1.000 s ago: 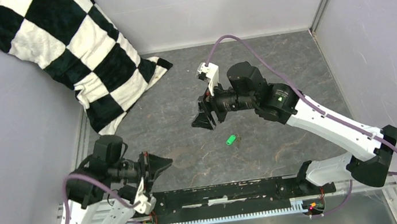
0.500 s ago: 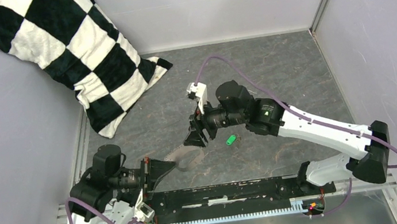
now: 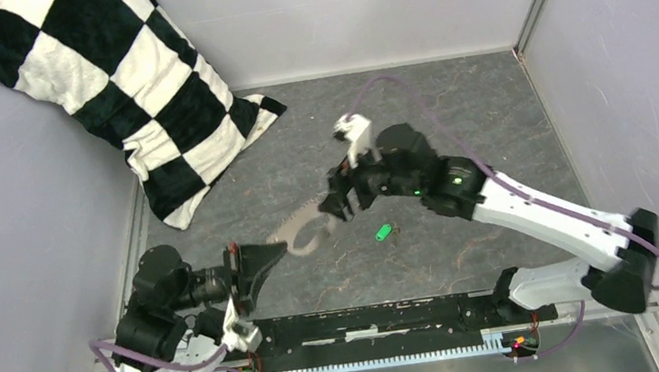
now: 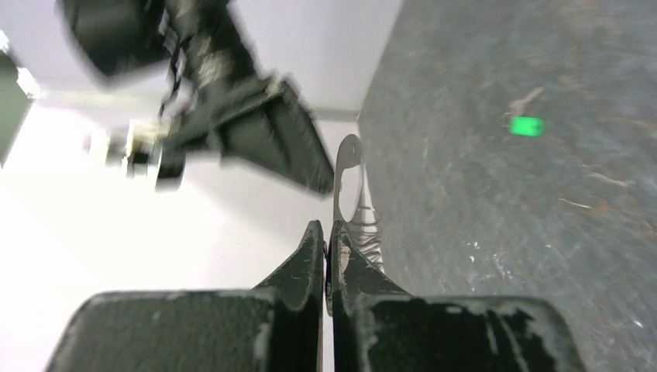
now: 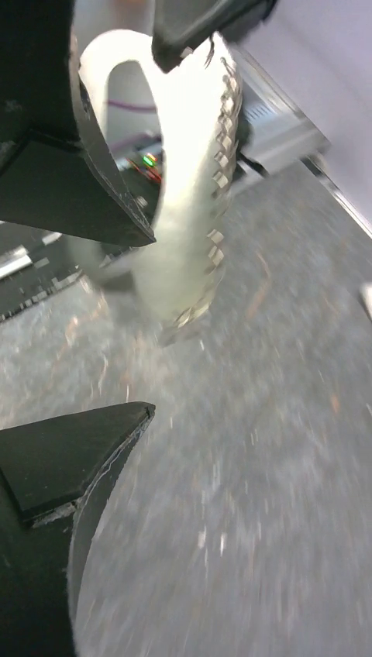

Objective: Put the keys on the keyring

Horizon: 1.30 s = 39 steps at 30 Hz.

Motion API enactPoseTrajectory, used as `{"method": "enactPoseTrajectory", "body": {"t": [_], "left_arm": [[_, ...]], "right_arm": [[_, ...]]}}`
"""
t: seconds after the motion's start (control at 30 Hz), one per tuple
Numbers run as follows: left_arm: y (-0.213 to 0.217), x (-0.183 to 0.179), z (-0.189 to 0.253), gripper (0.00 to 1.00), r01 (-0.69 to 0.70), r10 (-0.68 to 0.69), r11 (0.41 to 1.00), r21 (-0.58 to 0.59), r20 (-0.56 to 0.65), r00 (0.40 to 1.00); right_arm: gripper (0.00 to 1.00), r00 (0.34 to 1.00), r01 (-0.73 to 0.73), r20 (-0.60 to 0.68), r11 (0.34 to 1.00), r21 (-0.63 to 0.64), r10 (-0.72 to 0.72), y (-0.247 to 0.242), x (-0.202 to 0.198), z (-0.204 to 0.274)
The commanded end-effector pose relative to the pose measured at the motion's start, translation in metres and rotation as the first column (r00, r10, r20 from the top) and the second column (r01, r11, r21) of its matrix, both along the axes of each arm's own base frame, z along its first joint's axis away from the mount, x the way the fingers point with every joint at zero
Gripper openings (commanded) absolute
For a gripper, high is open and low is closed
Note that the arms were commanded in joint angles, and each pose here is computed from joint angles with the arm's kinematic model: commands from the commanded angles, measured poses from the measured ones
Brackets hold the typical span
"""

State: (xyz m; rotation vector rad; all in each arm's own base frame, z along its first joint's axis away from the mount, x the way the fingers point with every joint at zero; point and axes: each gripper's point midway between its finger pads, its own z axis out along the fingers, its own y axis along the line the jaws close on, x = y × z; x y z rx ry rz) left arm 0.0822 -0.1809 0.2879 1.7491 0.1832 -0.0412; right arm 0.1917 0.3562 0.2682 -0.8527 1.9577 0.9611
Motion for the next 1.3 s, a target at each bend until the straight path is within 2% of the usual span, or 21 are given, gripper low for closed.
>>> {"method": "enactPoseTrajectory", "body": {"t": [0.0,0.03,0.1,0.13,0.17,0.3,0.4,0.53,0.63,0.73,0.97,1.07,1.27], "left_arm": [[0.009,0.074,0.082,0.02,-0.397,0.254,0.865,-0.308,-0.414,0.874],[0.011,0.091,0.085,0.02,-0.493,0.289,0.827,-0.272,-0.546,0.786],[0.012,0.118,0.093,0.02,-0.629,0.299,0.746,-0.217,-0.735,0.609],[0.012,0.124,0.098,0.02,-0.658,0.279,0.722,-0.214,-0.78,0.56],[0.01,0.125,0.103,0.02,-0.667,0.245,0.71,-0.227,-0.808,0.536],[0.004,0.118,0.133,0.02,-0.656,0.07,0.679,-0.33,-0.86,0.506],[0.005,0.126,0.158,0.02,-0.691,-0.001,0.628,-0.358,-0.888,0.46],[0.005,0.12,0.198,0.02,-0.657,-0.094,0.601,-0.455,-0.856,0.508],[0.004,0.116,0.215,0.02,-0.635,-0.131,0.596,-0.492,-0.84,0.527],[0.006,0.115,0.222,0.02,-0.629,-0.139,0.584,-0.513,-0.827,0.545],[0.011,0.111,0.229,0.02,-0.628,-0.145,0.564,-0.537,-0.812,0.565],[0.011,0.109,0.23,0.02,-0.629,-0.168,0.561,-0.538,-0.818,0.55],[0.01,0.107,0.231,0.02,-0.624,-0.176,0.567,-0.538,-0.819,0.546]], "right_arm": [[0.8,0.939,0.287,0.162,0.951,0.116,-0.304,-0.065,0.04,0.051],[0.79,0.924,0.322,0.174,0.938,0.13,-0.341,-0.073,0.043,0.053],[0.75,0.917,0.322,0.186,0.93,0.175,-0.352,-0.078,0.039,0.053],[0.73,0.921,0.305,0.187,0.931,0.199,-0.342,-0.076,0.037,0.052],[0.72,0.926,0.279,0.192,0.932,0.232,-0.325,-0.072,0.034,0.054],[0.65,0.941,0.168,0.239,0.945,0.28,-0.238,-0.053,0.024,0.05],[0.6,0.921,0.117,0.314,0.934,0.339,-0.229,-0.043,0.018,0.064],[0.56,0.903,0.055,0.358,0.892,0.448,-0.235,-0.029,0.012,0.102],[0.49,0.899,-0.005,0.375,0.85,0.527,-0.227,-0.017,0.004,0.132],[0.49,0.892,-0.054,0.388,0.798,0.6,-0.231,-0.01,-0.008,0.156],[0.47,0.864,-0.092,0.429,0.753,0.651,-0.265,-0.007,-0.019,0.187],[0.46,0.862,-0.12,0.435,0.73,0.673,-0.26,-0.005,-0.024,0.199],[0.39,0.862,-0.107,0.415,0.695,0.711,-0.292,0.0,-0.018,0.211]]}}
